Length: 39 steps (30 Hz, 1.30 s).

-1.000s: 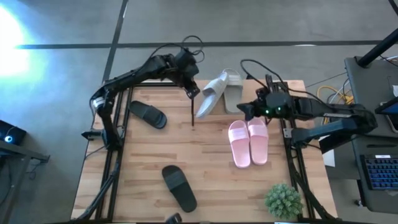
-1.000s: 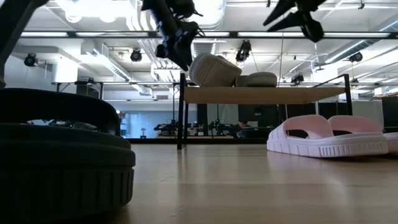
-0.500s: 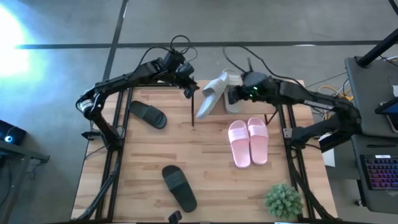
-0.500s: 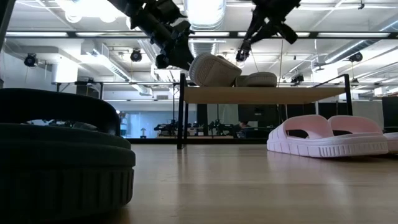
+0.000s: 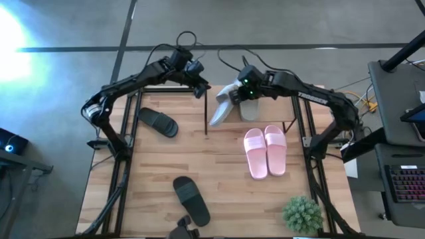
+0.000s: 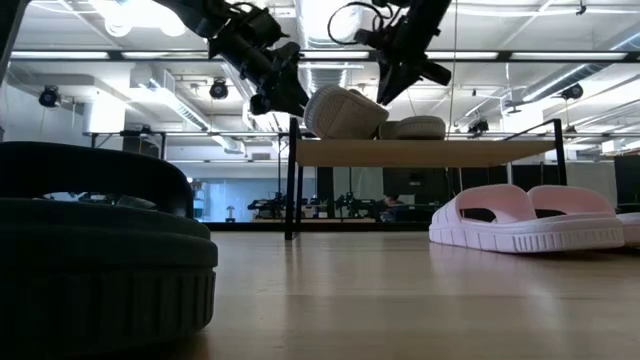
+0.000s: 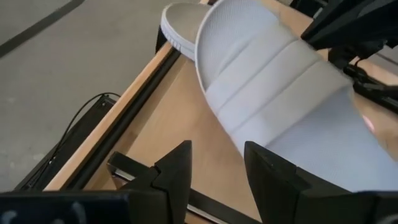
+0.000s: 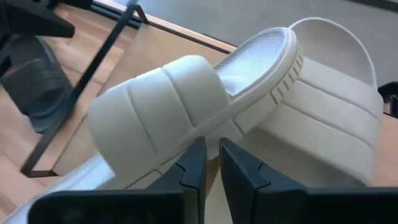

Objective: Pick and place slides into the shelf
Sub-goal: Put the gray slide on the shelf

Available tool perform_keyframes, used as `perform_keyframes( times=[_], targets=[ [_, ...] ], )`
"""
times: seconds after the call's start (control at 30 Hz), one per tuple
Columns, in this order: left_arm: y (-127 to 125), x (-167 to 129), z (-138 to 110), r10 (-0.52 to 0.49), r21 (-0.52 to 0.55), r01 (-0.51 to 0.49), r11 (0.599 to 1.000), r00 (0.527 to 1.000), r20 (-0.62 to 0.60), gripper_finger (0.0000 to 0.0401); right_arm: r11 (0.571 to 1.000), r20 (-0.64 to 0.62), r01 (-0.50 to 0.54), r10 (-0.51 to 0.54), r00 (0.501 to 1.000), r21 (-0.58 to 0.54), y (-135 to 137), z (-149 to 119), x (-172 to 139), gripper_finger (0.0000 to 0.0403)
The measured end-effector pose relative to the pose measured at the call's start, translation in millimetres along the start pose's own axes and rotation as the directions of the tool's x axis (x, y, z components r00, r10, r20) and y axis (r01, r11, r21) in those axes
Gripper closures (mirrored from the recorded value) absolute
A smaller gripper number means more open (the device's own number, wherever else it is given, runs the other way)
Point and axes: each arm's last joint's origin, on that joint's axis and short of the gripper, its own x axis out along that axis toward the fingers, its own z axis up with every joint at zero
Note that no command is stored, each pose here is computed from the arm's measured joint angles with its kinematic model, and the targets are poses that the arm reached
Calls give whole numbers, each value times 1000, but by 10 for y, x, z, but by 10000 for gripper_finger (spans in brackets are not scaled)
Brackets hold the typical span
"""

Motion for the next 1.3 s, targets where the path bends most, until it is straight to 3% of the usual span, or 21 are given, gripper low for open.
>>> perform_keyframes(
  times=[0.27, 0.67, 0.93, 1.13, 1.3],
  targets=[
    [78, 82, -40, -36, 3, 36, 999, 999, 19, 269, 999, -44, 49, -50, 998, -14, 5, 8, 68, 392],
    [101, 150, -116, -43, -39, 43, 998, 999, 16, 269, 998, -16, 26, -27, 1000, -66, 6, 228, 119, 394],
    [94, 155, -117, -45, -40, 45, 998, 999, 14, 269, 992, -32, 74, -77, 997, -98, 49, 312, 128, 394],
    [62, 164, -110, -58, -32, 59, 998, 998, 20, 269, 971, -1, 218, -219, 976, -98, -80, 383, -122, 394],
    [41, 168, -71, -83, -11, 84, 996, 995, 57, 269, 962, -46, 254, -259, 965, -105, -154, 369, -48, 394]
  ],
)
